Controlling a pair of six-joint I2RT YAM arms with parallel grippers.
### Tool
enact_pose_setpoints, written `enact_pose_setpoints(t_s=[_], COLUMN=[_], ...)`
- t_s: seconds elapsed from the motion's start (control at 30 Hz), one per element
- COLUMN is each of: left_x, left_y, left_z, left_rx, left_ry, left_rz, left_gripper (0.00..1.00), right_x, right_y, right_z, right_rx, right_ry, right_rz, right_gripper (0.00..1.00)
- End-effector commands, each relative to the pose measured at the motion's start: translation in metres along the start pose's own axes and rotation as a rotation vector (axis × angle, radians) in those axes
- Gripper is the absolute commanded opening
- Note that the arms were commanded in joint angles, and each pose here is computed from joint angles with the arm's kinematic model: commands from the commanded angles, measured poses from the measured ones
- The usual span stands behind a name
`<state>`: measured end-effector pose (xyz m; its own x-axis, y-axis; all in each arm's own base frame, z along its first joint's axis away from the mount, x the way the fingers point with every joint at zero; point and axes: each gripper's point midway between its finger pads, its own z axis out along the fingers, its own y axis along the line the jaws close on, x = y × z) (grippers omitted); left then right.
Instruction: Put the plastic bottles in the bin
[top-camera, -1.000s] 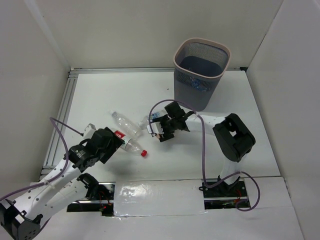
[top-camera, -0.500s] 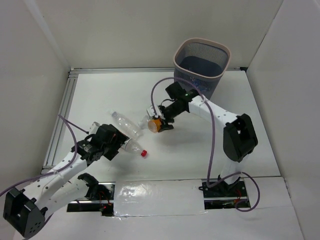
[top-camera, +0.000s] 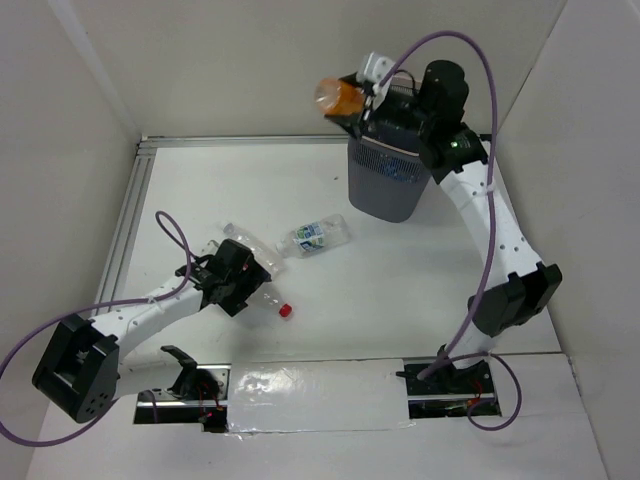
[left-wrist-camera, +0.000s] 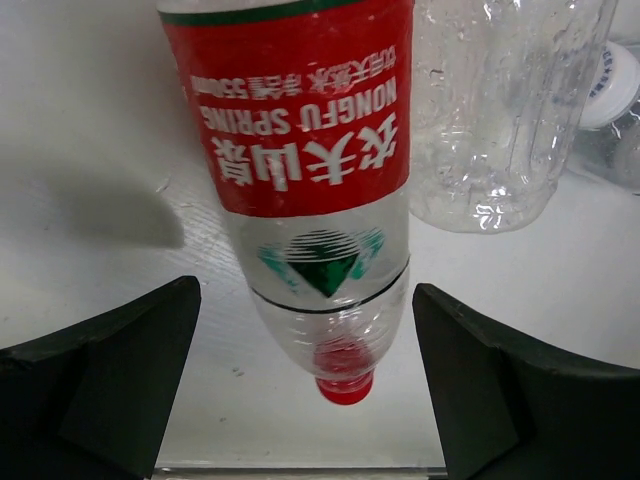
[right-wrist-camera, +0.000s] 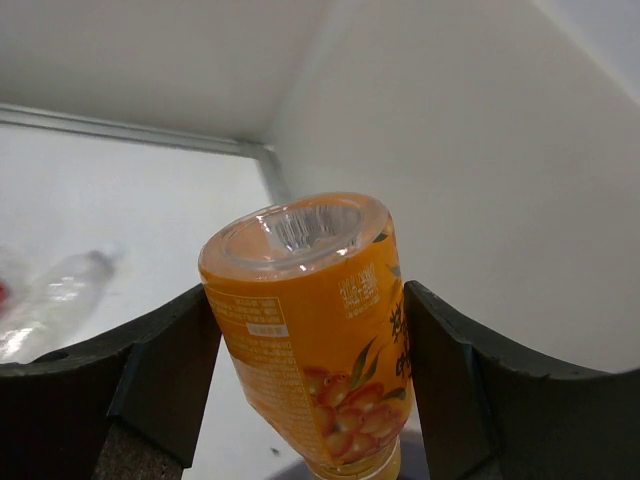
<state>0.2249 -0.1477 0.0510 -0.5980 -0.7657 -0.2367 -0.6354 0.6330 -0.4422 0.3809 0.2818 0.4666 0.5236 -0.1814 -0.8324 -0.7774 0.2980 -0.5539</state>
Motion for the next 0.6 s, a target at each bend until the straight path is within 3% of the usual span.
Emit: enact_pose_setpoints(t_s=[0.0, 0.1, 0.2, 0.23, 0.27, 0.37, 0.57], left_x=[-0.005, -0.004, -0.003, -0.003, -0.003, 0.003, 0.005], left_y=[-0.024, -0.026, -0.024, -0.022, -0.022, -0.013, -0.002], left_z=[-0.001, 0.004, 0.009, 0.011, 0.011, 0.015, 0.02], left_rx=[0.073, 0.073, 0.06, 0.052, 0.051, 0.027, -0.003], left_ry=[-0.005, -0.005, -0.002, 0.0, 0.0, 0.012, 0.005], left_rz=[0.03, 0.039, 0.05, 0.052, 0.061, 0.073, 0.085], left_gripper=[1.0, 1.0, 0.97, 0.97, 0.95, 0.9, 0.77], right_x=[0.038, 0.073, 0.11, 0.121, 0.133, 0.143, 0.132], right_y=[-0.081, -0.116, -0.133, -0.135, -0.131, -0.128, -0.103], right_z=[-0.019, -0.049, -0.067, -0.07, -0.073, -0.079, -0.087], right_rx=[0.276, 0.401, 0.444, 0.439, 0.425, 0.408, 0.332], right_ry=[0.067, 0.141, 0.21, 0.223, 0.248, 0.267, 0.239], right_rz=[0.092, 0.106, 0.156, 0.183, 0.216, 0.259, 0.308], right_gripper=[0.39, 0.45, 0.56, 0.64, 0.79, 0.97, 1.0])
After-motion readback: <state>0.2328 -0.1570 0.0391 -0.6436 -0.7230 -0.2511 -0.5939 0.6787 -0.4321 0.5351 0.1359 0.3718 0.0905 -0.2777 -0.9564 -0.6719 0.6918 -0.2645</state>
